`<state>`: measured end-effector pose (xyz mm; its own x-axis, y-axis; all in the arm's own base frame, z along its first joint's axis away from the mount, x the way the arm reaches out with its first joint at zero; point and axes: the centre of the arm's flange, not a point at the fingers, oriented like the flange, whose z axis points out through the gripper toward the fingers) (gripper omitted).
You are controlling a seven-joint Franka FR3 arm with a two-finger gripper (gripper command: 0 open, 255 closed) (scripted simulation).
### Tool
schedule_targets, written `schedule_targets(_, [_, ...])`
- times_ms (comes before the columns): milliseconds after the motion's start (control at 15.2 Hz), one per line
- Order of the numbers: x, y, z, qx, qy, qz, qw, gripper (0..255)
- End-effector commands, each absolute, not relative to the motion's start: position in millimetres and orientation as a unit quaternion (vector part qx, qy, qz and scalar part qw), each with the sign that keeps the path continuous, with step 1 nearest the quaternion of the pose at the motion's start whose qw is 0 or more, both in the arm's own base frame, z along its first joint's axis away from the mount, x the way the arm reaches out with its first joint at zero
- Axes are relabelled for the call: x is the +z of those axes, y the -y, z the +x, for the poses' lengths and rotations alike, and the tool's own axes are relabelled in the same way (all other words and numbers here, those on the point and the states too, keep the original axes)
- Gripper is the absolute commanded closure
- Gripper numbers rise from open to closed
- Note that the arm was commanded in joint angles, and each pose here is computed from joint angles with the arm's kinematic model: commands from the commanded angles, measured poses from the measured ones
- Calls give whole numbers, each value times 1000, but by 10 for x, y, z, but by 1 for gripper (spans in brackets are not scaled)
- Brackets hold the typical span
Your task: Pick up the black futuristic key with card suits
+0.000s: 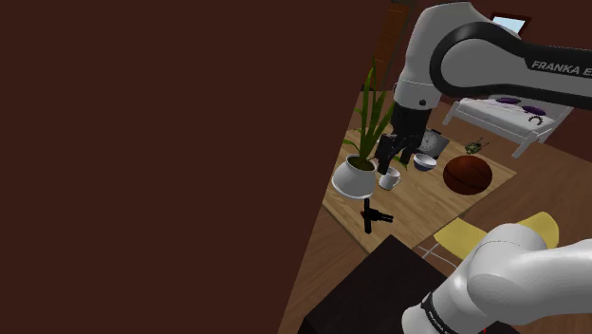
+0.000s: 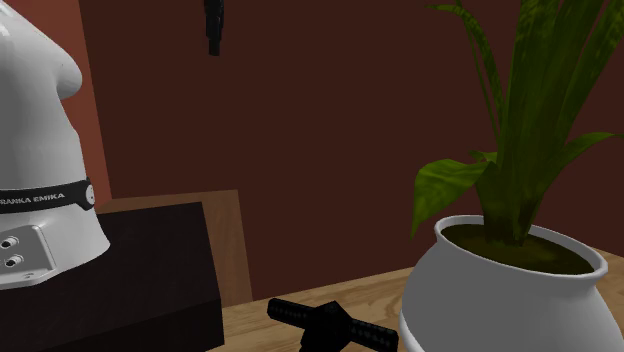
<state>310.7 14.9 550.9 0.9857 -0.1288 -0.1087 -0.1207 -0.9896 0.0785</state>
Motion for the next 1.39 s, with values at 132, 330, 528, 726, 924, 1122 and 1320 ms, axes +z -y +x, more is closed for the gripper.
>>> schedule_targets(132, [5301, 3, 3117, -51, 62, 996, 38, 0])
schedule_targets(330, [4991, 233, 3136, -42, 61, 996, 40, 0])
schedule_targets(528, [4682, 464, 3162, -34, 60, 997, 43, 0])
schedule_targets(726, [4376, 697, 3193, -25, 59, 997, 45, 0])
schedule_targets(924, [4071, 932, 3230, -16, 58, 997, 48, 0])
schedule_targets(1122, [3768, 1168, 3273, -8, 57, 997, 50, 0])
schedule_targets(1320, [3468, 1406, 3322, 1, 56, 997, 53, 0])
